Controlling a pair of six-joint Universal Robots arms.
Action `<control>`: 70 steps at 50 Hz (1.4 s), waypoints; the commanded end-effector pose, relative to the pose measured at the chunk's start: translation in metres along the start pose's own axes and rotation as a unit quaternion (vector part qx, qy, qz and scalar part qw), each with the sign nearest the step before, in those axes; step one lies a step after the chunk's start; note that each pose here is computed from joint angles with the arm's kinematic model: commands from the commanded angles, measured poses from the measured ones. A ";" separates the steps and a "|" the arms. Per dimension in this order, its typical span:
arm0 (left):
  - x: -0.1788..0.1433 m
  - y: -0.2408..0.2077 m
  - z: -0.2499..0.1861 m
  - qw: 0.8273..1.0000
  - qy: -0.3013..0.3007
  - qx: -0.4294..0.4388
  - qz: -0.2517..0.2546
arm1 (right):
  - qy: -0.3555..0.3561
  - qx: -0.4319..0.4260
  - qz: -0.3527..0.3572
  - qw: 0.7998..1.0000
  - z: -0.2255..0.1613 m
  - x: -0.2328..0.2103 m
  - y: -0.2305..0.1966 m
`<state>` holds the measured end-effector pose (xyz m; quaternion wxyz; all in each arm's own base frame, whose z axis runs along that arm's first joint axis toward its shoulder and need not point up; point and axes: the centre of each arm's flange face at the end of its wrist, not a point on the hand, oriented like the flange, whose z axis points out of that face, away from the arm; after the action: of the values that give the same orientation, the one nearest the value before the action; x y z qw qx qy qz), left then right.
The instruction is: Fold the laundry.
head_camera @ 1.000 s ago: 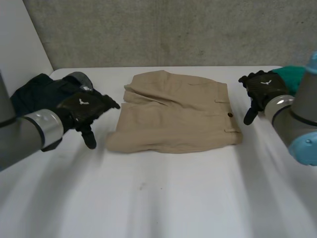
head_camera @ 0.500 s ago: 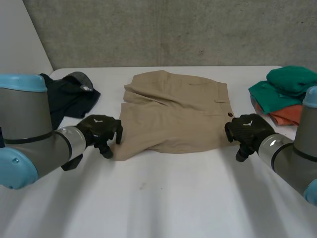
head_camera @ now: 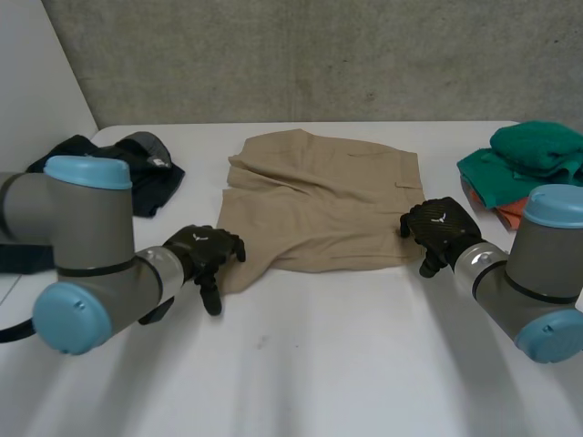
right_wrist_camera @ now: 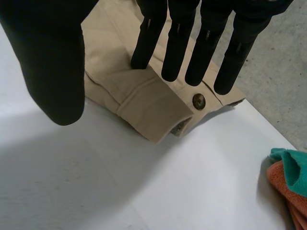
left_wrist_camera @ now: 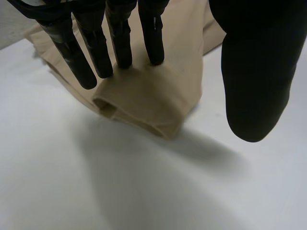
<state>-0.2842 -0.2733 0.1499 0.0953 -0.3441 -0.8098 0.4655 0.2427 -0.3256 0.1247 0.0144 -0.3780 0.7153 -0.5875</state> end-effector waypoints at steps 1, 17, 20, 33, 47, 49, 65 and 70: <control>-0.011 -0.013 0.028 0.998 -0.055 0.022 0.014 | 0.008 0.009 -0.009 1.000 0.012 0.004 0.001; -0.010 -0.026 0.033 0.995 -0.060 0.040 0.075 | 0.004 0.011 -0.013 1.000 -0.004 0.008 -0.028; -0.010 -0.035 0.013 0.994 -0.057 0.045 0.087 | -0.006 -0.006 -0.009 1.000 -0.019 0.012 -0.038; 0.028 -0.002 -0.110 0.958 0.129 -0.127 0.223 | -0.218 -0.250 -0.096 0.938 -0.122 0.002 -0.033; 0.004 -0.029 -0.089 0.977 0.088 -0.078 0.179 | -0.091 -0.118 -0.034 0.988 -0.097 0.009 -0.054; -0.007 -0.034 -0.081 0.981 0.058 -0.074 0.169 | -0.073 -0.103 -0.006 0.992 -0.097 0.010 -0.056; -0.057 -0.049 -0.035 0.996 -0.026 -0.055 0.072 | -0.058 -0.040 0.112 0.991 -0.087 -0.040 -0.037; -0.058 -0.049 -0.034 0.996 -0.027 -0.054 0.059 | -0.034 -0.026 0.105 0.994 -0.069 -0.053 -0.027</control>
<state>-0.2482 -0.3005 0.2194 0.0226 -0.3960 -0.8081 0.4354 0.2475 -0.2334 0.1679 0.1037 -0.3292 0.7763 -0.5275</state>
